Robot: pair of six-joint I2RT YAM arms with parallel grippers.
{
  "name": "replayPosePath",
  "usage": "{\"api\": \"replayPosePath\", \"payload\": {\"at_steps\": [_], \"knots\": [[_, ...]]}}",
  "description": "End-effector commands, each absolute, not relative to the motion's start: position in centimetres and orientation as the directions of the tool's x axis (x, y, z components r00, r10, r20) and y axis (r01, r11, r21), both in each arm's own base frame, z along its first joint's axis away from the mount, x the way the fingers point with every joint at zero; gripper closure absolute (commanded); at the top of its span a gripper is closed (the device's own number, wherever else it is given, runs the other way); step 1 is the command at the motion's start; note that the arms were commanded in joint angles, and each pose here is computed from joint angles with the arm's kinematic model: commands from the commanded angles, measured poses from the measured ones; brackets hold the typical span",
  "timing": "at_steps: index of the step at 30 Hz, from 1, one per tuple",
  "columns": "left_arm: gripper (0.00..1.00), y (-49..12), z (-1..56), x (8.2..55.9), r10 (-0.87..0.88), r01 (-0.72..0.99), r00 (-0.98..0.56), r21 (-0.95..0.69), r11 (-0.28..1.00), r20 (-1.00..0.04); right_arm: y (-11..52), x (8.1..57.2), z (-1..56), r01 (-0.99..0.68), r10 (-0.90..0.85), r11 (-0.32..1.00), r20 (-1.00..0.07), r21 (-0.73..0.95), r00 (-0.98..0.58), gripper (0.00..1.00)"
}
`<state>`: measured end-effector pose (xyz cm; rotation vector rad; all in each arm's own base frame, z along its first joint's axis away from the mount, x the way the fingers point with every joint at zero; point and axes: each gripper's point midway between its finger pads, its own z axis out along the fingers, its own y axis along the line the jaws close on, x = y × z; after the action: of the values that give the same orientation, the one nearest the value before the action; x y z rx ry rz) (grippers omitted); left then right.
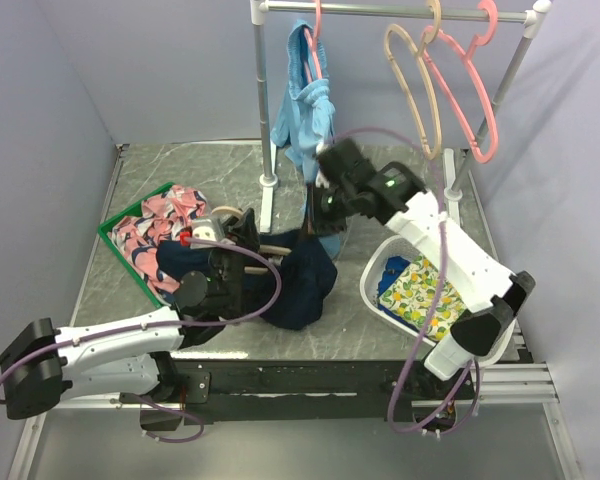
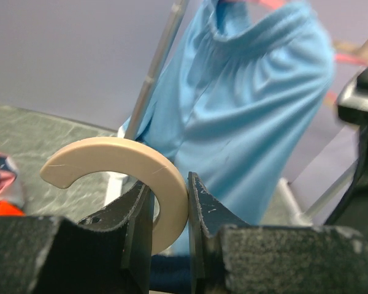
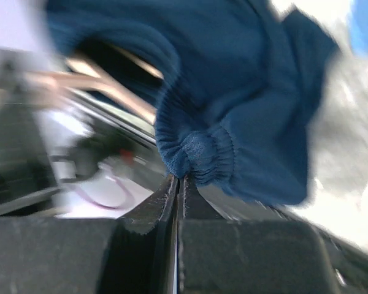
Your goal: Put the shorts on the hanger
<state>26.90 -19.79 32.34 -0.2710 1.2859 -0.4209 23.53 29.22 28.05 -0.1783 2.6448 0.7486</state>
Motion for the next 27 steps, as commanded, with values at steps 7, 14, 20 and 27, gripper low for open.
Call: {"api": "replayPosePath", "payload": {"at_steps": [7,14,20,27], "knots": [[0.99,-20.5,46.9,25.2,-0.539,0.323,0.24,-0.457,0.829,-0.807,27.9,23.3,40.4,-0.359,0.141,0.726,-0.638,0.587,-0.757,1.0],[0.99,-23.1,51.7,24.1,-0.485,0.433,0.118,-0.395,0.81,-0.867,24.7,20.7,44.0,-0.529,0.139,0.677,-0.795,0.512,-0.591,0.78],[0.99,-25.6,55.6,22.8,-0.451,0.546,0.038,-0.359,0.757,-0.892,21.6,18.8,46.7,-0.606,0.187,0.666,-0.885,0.434,-0.427,0.45],[0.99,-26.0,54.3,22.2,-0.43,0.575,0.003,-0.351,0.739,-0.903,18.7,15.7,44.8,-0.691,0.168,0.644,-0.942,0.329,-0.292,0.19]]}}
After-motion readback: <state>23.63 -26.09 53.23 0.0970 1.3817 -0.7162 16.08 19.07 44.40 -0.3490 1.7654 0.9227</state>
